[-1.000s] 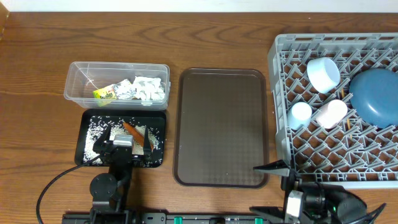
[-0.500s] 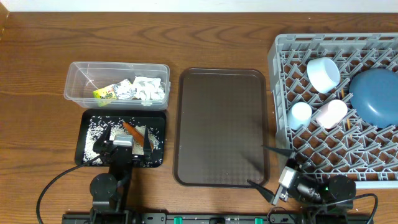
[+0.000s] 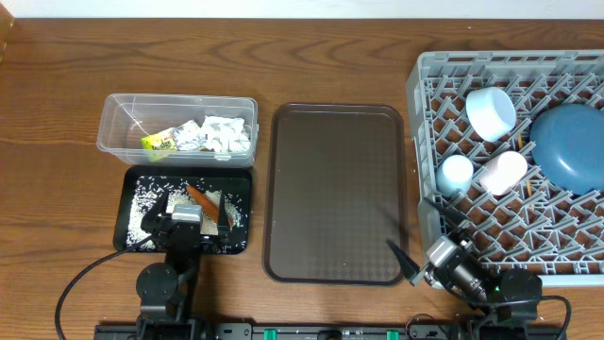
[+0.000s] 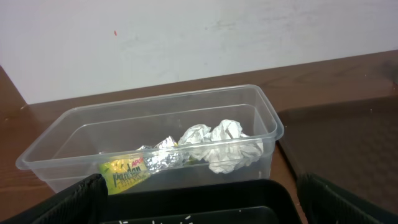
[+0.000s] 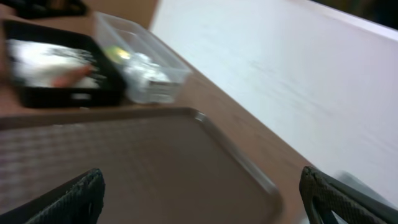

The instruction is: Sort waste into correct bins and load items into the dishwasher rack

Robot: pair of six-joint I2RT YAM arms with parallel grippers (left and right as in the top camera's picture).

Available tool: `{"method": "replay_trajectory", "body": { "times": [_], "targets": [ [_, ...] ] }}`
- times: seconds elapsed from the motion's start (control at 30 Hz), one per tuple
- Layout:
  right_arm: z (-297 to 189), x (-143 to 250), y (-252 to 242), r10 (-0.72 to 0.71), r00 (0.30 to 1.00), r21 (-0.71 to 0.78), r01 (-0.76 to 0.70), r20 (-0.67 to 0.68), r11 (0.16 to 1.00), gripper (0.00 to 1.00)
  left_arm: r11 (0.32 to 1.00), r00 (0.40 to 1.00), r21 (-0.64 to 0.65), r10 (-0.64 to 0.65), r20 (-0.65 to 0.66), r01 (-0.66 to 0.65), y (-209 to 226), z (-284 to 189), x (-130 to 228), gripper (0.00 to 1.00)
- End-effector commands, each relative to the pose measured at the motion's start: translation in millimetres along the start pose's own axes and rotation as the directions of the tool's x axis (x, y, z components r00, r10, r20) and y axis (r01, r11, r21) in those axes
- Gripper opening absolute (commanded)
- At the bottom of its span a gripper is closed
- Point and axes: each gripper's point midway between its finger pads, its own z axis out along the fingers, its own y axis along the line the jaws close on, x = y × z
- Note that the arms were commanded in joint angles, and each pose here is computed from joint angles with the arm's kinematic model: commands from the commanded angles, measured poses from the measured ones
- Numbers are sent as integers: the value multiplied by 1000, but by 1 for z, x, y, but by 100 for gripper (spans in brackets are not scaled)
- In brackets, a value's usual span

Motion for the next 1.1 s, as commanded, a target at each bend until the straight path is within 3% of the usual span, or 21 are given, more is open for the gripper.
{"method": "replay_trajectory", "body": {
  "times": [0.0,0.4,0.6,1.07],
  "targets": [
    [-3,12,-31,-15,997,181,30,-80,983,99,1000,999,-6,-7,-38,6,0,2,16,100],
    [-35,46,-93,74,957,555,99,-280,826,99,1000,999,-6,-7,-38,6,0,2,16,100],
    [-61,56,-118,135,930,699,156,-342,698,99,1000,999,-6,-7,-38,6,0,2,16,100],
    [-85,57,-131,424,905,889,-224,38,399,99,1000,999,-6,-7,-38,6,0,2,16,100]
  ]
}}
